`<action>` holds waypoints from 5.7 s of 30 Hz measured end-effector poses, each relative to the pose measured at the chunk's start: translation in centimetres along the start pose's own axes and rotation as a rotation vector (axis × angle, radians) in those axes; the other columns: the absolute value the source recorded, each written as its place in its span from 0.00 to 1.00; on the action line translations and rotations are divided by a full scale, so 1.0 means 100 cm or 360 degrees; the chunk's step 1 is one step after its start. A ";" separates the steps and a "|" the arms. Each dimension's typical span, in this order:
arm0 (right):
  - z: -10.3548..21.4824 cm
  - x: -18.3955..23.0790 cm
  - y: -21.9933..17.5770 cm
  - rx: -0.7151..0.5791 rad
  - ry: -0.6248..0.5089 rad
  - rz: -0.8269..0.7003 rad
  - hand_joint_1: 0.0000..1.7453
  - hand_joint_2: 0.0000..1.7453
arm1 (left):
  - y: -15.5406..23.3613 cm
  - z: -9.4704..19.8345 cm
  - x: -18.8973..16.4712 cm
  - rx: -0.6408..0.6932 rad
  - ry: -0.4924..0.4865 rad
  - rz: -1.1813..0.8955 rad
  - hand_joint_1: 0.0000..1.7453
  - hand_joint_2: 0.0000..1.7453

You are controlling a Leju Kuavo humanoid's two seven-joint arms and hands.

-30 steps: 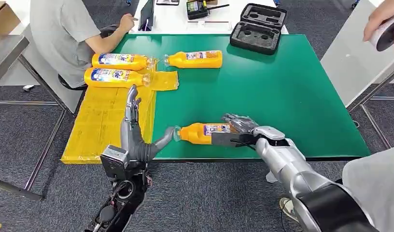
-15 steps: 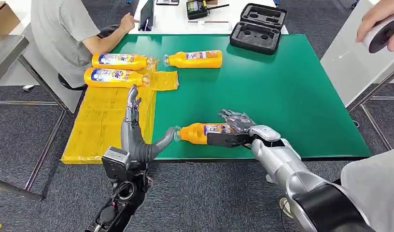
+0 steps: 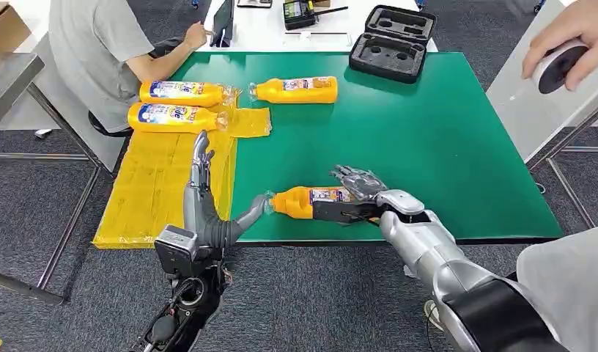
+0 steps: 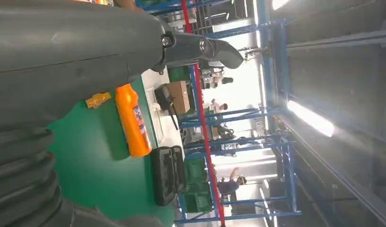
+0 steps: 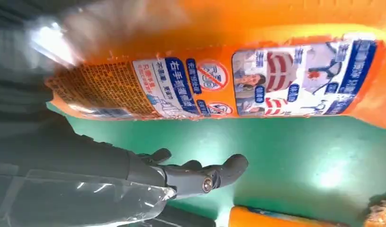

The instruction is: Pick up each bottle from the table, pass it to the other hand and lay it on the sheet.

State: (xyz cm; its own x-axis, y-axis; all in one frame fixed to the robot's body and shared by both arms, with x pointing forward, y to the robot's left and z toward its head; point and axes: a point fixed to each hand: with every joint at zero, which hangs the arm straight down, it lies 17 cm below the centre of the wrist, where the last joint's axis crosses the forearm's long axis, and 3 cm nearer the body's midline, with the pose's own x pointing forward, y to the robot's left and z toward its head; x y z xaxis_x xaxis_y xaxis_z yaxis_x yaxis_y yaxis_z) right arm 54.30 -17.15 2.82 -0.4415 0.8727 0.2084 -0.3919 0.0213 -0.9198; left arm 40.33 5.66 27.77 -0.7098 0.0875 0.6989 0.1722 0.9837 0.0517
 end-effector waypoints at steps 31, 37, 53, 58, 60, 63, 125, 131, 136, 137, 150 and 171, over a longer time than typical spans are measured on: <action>0.018 -0.036 0.035 0.0182 0.0173 -0.0071 0.00 1.00 | -0.008 0.004 -0.001 -0.0049 0.0019 0.0065 0.00 1.00; 0.020 -0.039 0.037 0.0205 0.0170 -0.0051 1.00 1.00 | -0.007 0.004 -0.001 -0.0034 0.0022 0.0061 0.00 1.00; 0.019 -0.033 0.025 0.0038 0.0107 -0.0199 1.00 1.00 | -0.008 0.005 -0.001 -0.0033 0.0027 0.0074 0.00 1.00; 0.019 -0.026 0.016 -0.0130 0.0056 -0.0275 1.00 1.00 | -0.007 0.003 -0.001 -0.0027 0.0020 0.0060 0.00 1.00; 0.018 -0.021 0.011 -0.0195 0.0014 -0.0320 1.00 1.00 | -0.007 0.003 -0.001 -0.0024 0.0019 0.0054 0.00 1.00; 0.019 -0.008 -0.007 -0.0362 -0.0099 -0.0428 1.00 1.00 | -0.006 0.002 -0.001 -0.0008 0.0018 0.0044 0.00 1.00; 0.058 0.186 -0.068 -0.0592 -0.1090 -0.1332 1.00 1.00 | 0.000 0.025 -0.074 0.0068 0.0407 0.0616 0.00 1.00; 0.056 0.170 -0.072 -0.0629 -0.1039 -0.1228 1.00 1.00 | 0.004 0.025 -0.077 0.0104 0.0418 0.0572 0.00 1.00; 0.057 0.159 -0.074 -0.0646 -0.1012 -0.1180 1.00 1.00 | 0.005 0.027 -0.079 0.0111 0.0430 0.0569 0.00 1.00; 0.057 0.157 -0.075 -0.0649 -0.1006 -0.1172 1.00 1.00 | 0.004 0.027 -0.080 0.0108 0.0433 0.0573 0.00 1.00; 0.059 0.127 -0.090 -0.0748 -0.0931 -0.1086 1.00 1.00 | -0.015 0.033 -0.077 -0.0016 0.0443 0.0694 0.00 1.00; 0.051 0.144 -0.083 -0.0690 -0.0954 -0.1140 1.00 1.00 | -0.040 0.034 -0.069 -0.0126 0.0434 0.0759 0.00 1.00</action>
State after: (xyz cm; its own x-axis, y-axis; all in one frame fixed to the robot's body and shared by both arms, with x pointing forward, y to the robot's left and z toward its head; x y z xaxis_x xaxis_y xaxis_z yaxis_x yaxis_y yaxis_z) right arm 47.05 -7.24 15.12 -0.5956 0.2016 0.7776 -0.4493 0.7188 -0.5305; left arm 42.17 1.71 20.34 -0.3397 0.4658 0.8171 0.4894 0.8294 -0.2694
